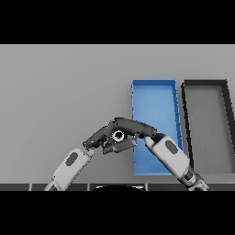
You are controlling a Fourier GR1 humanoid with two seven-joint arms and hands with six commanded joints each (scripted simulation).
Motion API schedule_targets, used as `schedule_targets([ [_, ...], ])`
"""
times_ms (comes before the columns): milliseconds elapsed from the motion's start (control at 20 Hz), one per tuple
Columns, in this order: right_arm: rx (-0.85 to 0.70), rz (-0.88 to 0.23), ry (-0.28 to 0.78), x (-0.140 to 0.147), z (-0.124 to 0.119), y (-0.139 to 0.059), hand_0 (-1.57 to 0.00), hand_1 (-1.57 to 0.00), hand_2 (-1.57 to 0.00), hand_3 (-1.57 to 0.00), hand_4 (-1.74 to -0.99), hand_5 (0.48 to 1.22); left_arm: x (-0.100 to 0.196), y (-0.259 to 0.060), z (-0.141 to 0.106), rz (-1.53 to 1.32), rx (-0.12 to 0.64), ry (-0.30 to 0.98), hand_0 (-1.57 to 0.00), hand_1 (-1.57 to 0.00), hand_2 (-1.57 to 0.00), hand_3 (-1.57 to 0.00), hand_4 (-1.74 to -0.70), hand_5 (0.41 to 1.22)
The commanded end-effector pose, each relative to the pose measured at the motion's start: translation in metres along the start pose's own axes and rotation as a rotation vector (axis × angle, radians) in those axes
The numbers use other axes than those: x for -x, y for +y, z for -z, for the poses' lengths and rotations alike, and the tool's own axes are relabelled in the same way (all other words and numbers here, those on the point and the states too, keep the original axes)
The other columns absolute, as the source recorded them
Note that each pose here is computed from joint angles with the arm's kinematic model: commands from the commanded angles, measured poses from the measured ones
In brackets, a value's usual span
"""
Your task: Pick up the blue pipe and place it into the blue bin.
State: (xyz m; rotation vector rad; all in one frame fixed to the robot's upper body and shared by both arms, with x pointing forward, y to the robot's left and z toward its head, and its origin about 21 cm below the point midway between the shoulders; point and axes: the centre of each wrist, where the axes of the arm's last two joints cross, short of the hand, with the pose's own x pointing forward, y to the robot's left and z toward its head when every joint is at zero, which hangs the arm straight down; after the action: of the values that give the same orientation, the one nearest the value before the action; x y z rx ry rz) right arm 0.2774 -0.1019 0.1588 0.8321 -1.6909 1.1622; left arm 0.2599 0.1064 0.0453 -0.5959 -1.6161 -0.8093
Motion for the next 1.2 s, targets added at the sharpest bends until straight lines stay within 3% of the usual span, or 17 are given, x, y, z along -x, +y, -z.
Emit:
schedule_targets([
  [0, 0.010, 0.010, 0.006, -0.001, 0.002, -0.001, -1.52, -1.52, -1.53, -1.51, -1.475, 1.155, -0.001, 0.000, 0.002, -0.011, -0.008, -0.005, -1.52, -1.51, -1.39, -1.50, -1.73, 1.221],
  [50, 0.016, 0.029, -0.006, -0.001, -0.001, -0.002, -1.53, -1.53, -1.53, -1.52, -1.480, 1.168, -0.002, 0.000, -0.002, 0.016, -0.011, -0.016, -1.43, -1.35, -1.22, -1.33, -1.65, 1.221],
  [150, 0.021, 0.058, -0.001, 0.001, -0.002, -0.002, -1.55, -1.55, -1.55, -1.54, -1.487, 1.187, -0.003, 0.008, -0.007, 0.118, 0.027, -0.002, -0.93, -0.87, -0.78, -0.85, -1.41, 1.221],
  [250, 0.020, 0.044, 0.038, -0.003, -0.003, -0.004, -1.56, -1.56, -1.56, -1.55, -1.490, 1.199, -0.001, 0.007, -0.006, 0.173, 0.084, 0.006, -0.59, -0.55, -0.50, -0.55, -1.22, 1.221],
  [300, 0.013, 0.043, 0.033, 0.001, -0.002, 0.000, -1.56, -1.56, -1.56, -1.55, -1.491, 1.204, 0.000, 0.007, -0.005, 0.199, 0.092, 0.028, -0.47, -0.44, -0.40, -0.44, -1.14, 1.187],
  [400, 0.000, 0.047, 0.020, -0.001, 0.002, 0.001, -1.56, -1.56, -1.56, -1.56, -1.493, 1.210, 0.002, 0.006, -0.004, 0.214, 0.085, 0.016, -0.30, -0.28, -0.26, -0.28, -1.04, 1.020],
  [550, 0.007, 0.036, -0.008, -0.001, 0.001, 0.004, -1.57, -1.57, -1.57, -1.57, -1.496, 1.215, 0.004, 0.007, -0.005, 0.233, 0.072, 0.049, -0.15, -0.14, -0.13, -0.14, -0.94, 0.785],
  [700, 0.011, 0.012, 0.009, -0.005, 0.000, 0.003, -1.57, -1.57, -1.57, -1.57, -1.495, 1.218, 0.003, 0.011, -0.005, 0.235, 0.066, 0.063, -0.08, -0.07, -0.07, -0.07, -0.89, 0.664],
  [1050, 0.033, 0.069, -0.007, -0.004, -0.003, -0.002, -1.57, -1.57, -1.57, -1.57, -1.489, 1.220, 0.006, 0.016, -0.003, 0.189, 0.039, 0.117, -0.02, -0.01, -0.01, -0.01, -0.90, 0.562],
  [1150, 0.039, 0.132, -0.013, -0.015, 0.001, -0.007, -1.57, -1.57, -1.57, -1.57, -1.491, 1.221, 0.008, 0.008, -0.002, 0.176, 0.041, 0.130, -0.01, -0.01, -0.01, -0.01, -0.90, 0.548],
])
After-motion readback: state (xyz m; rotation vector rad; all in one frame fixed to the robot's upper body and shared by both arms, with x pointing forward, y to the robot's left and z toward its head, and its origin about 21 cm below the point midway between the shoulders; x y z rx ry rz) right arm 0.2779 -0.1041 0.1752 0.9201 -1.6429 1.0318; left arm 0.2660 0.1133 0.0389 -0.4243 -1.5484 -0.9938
